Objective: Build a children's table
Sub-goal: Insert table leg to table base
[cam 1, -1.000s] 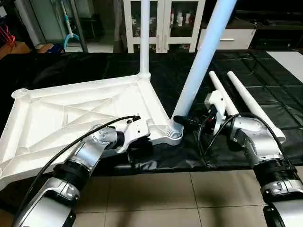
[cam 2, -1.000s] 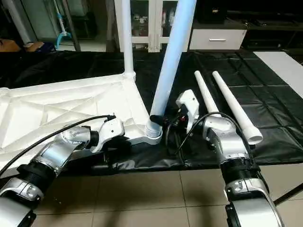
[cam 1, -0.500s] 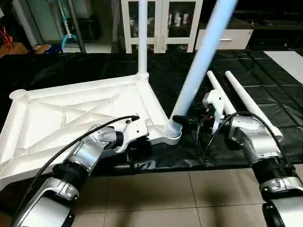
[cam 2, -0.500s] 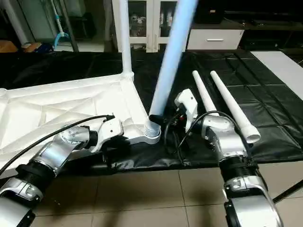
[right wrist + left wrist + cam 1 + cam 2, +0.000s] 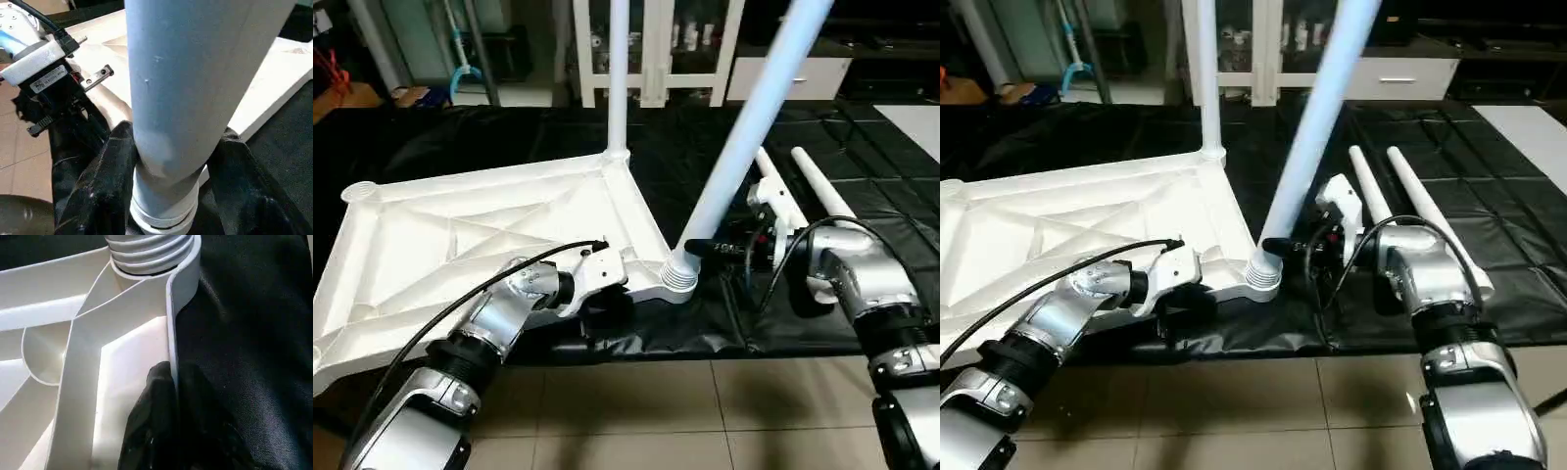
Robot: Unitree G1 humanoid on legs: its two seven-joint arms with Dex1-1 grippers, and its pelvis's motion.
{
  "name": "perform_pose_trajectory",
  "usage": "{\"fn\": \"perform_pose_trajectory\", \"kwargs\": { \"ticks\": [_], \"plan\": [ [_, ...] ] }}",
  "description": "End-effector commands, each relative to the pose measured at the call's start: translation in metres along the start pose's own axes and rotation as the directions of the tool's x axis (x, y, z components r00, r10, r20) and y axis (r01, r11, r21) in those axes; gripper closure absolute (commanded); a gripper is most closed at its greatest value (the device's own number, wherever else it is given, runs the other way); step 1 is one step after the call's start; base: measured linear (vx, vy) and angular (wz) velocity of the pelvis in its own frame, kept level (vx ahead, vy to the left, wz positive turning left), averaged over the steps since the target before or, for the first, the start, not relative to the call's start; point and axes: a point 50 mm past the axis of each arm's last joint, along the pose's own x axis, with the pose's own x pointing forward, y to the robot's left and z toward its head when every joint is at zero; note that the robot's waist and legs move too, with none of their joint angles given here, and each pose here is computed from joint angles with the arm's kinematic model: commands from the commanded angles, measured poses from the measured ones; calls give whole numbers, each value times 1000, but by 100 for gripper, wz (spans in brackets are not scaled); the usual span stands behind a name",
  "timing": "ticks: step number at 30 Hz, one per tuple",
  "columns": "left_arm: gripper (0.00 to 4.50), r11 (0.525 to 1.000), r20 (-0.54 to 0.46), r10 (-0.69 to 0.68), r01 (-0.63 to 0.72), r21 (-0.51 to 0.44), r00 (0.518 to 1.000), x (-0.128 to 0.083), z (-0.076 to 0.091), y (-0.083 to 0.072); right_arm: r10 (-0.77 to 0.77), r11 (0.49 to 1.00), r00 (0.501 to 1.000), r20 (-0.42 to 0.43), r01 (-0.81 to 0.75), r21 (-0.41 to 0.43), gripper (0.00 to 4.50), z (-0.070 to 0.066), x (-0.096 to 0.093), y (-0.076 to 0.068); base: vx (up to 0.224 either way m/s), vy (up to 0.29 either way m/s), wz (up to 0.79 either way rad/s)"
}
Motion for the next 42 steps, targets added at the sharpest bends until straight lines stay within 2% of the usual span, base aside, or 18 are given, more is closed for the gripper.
{"fn": "perform_pose_trajectory", "kwargs": {
  "ticks": [1, 6, 12, 15, 16, 18, 19, 25, 29, 30, 33, 34, 35, 36, 37, 39, 41, 42],
  "plan": [
    [450, 1000, -33, -16, 17, 20, 999, 1, -3, -2, 33, 997, 987, -155, -22, 68, 272, -27, -3, 3, 0, 0, 0],
    [450, 1000, -34, -14, 15, 21, 999, 1, -3, -3, 61, 996, 986, -155, -51, 68, 272, -23, -4, 4, 0, 0, 0],
    [450, 1000, -34, -9, 10, 27, 999, 0, -3, -3, 81, 996, 984, -157, -76, 40, 272, -11, -9, 2, 0, 0, 0],
    [450, 998, -2, 51, -51, 32, 999, 1, 3, 3, 37, 999, 995, -88, -36, 16, 272, -1, -8, -1, 0, 0, 0],
    [419, 997, 33, 73, -74, 20, 997, -1, 8, 6, 17, 1000, 999, -38, -16, 10, 272, 6, -8, -2, 0, 0, 0],
    [388, 997, 76, 81, -82, 14, 994, -5, 13, 8, -14, 1000, 1000, 20, 14, 10, 272, 14, -9, -5, 0, 0, 0],
    [385, 996, 112, 82, -84, 16, 990, -9, 17, 10, -44, 999, 997, 70, 43, 13, 272, 22, -11, -8, 0, 0, 0],
    [343, 994, 248, 103, -105, -5, 963, -27, 31, 17, -108, 994, 968, 226, 106, 24, 272, 49, -17, -14, 0, 0, 0],
    [311, 993, 285, 117, -115, -22, 951, -35, 33, 17, -123, 992, 944, 307, 109, 60, 272, 58, -17, -15, 0, 0, 0],
    [311, 987, 326, 163, -153, -57, 931, -42, 34, 20, -137, 990, 927, 349, 119, 72, 272, 64, -13, -15, 0, 0, 0],
    [287, 956, 386, 290, -251, -150, 876, -58, 37, 34, -149, 989, 911, 385, 134, 65, 272, 72, -7, -15, 0, 0, 0],
    [271, 924, 409, 380, -320, -209, 829, -68, 40, 45, -138, 990, 914, 382, 131, 45, 272, 75, -4, -14, 0, 0, 0],
    [271, 867, 455, 496, -392, -307, 740, -85, 48, 60, -111, 993, 926, 360, 118, 4, 272, 79, 1, -10, 0, 0, 0],
    [270, 867, 455, 496, -392, -307, 740, -85, 48, 60, -111, 993, 926, 360, 118, 4, 272, 79, 1, -10, 0, 0, 0],
    [265, 829, 483, 557, -417, -371, 676, -95, 55, 68, -96, 994, 941, 325, 109, -24, 272, 79, 5, -9, -51, -14, 1],
    [249, 811, 606, 583, -353, -466, 541, -115, 82, 76, -58, 984, 981, 184, 87, -153, 272, 78, 15, -4, -51, -9, 1],
    [230, 836, 702, 548, -280, -472, 455, -125, 105, 74, -31, 978, 992, 119, 54, -199, 272, 83, 23, -1, 0, 0, 0],
    [230, 836, 702, 548, -280, -472, 455, -125, 105, 74, -31, 978, 992, 119, 54, -199, 272, 83, 23, -1, 0, 0, 0]
  ]
}}
